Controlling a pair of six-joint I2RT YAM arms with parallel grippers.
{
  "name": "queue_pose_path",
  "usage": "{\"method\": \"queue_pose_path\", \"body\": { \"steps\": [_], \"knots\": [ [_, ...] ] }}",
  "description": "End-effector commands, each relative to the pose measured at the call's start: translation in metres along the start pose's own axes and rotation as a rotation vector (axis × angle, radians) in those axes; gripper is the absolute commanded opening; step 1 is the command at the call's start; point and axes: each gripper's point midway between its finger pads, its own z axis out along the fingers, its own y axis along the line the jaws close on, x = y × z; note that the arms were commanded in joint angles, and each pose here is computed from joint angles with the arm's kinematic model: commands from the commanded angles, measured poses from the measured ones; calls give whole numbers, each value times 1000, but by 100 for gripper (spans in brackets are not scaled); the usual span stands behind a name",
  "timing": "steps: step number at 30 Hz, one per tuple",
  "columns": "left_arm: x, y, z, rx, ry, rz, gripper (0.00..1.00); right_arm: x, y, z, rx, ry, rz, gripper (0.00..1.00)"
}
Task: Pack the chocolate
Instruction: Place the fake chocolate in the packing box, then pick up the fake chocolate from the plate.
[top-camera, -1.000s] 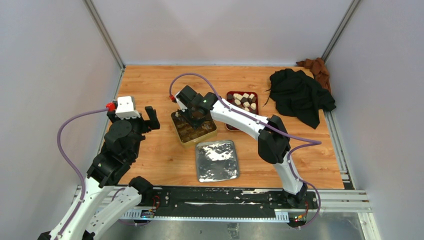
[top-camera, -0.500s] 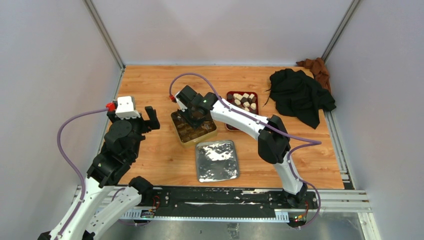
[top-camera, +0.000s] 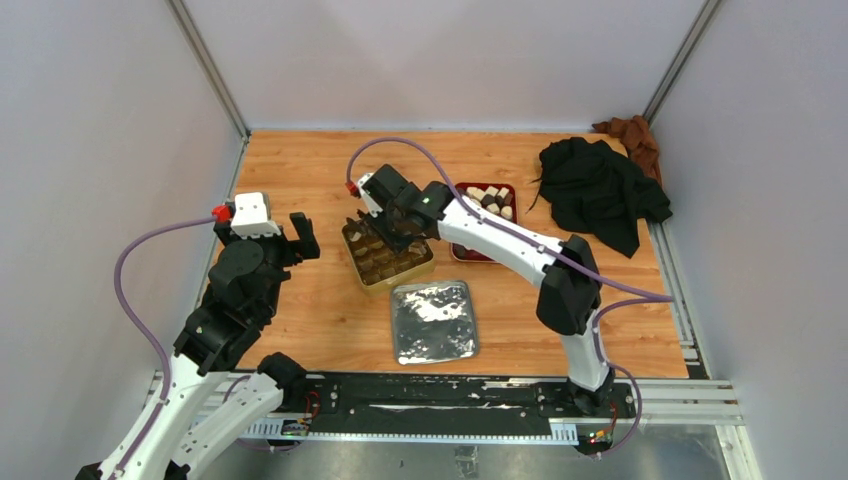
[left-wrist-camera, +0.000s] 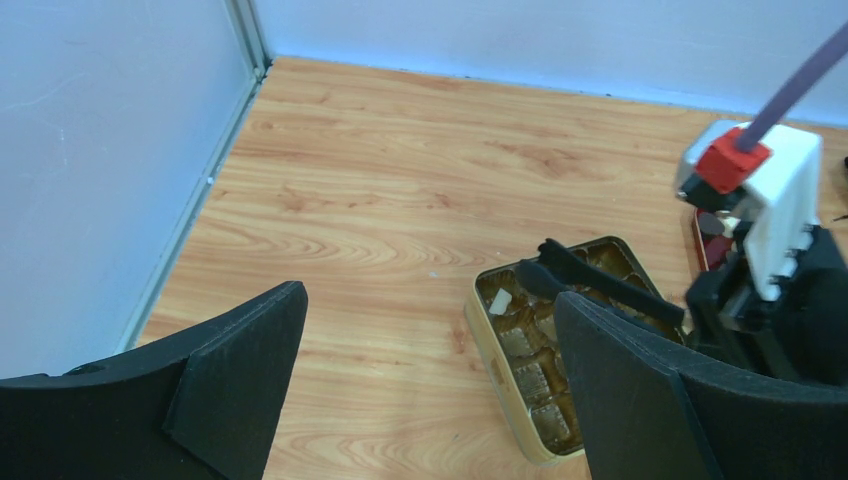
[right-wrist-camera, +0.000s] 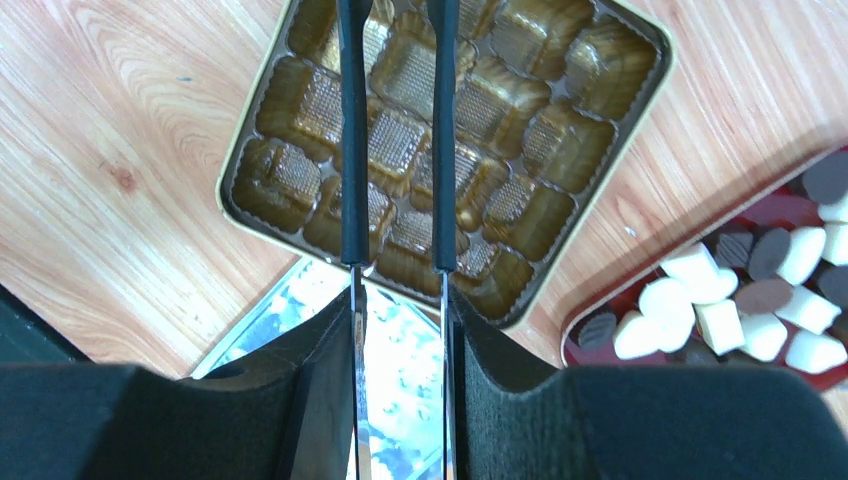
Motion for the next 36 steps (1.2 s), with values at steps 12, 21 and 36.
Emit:
{"method": "queue_pose_path", "body": {
  "steps": [12,21,36],
  "knots": [
    [-2,0,1,-6,-21,-24,100,58,-45,-69,186,7,75,37],
    [-3,-1,1,2,-21,-25,100,106,-80,-100,264,21,189,37],
    [-1,-2,3,3,-15,-21,100,193,-117,-117,340,178,346,37]
  ]
}}
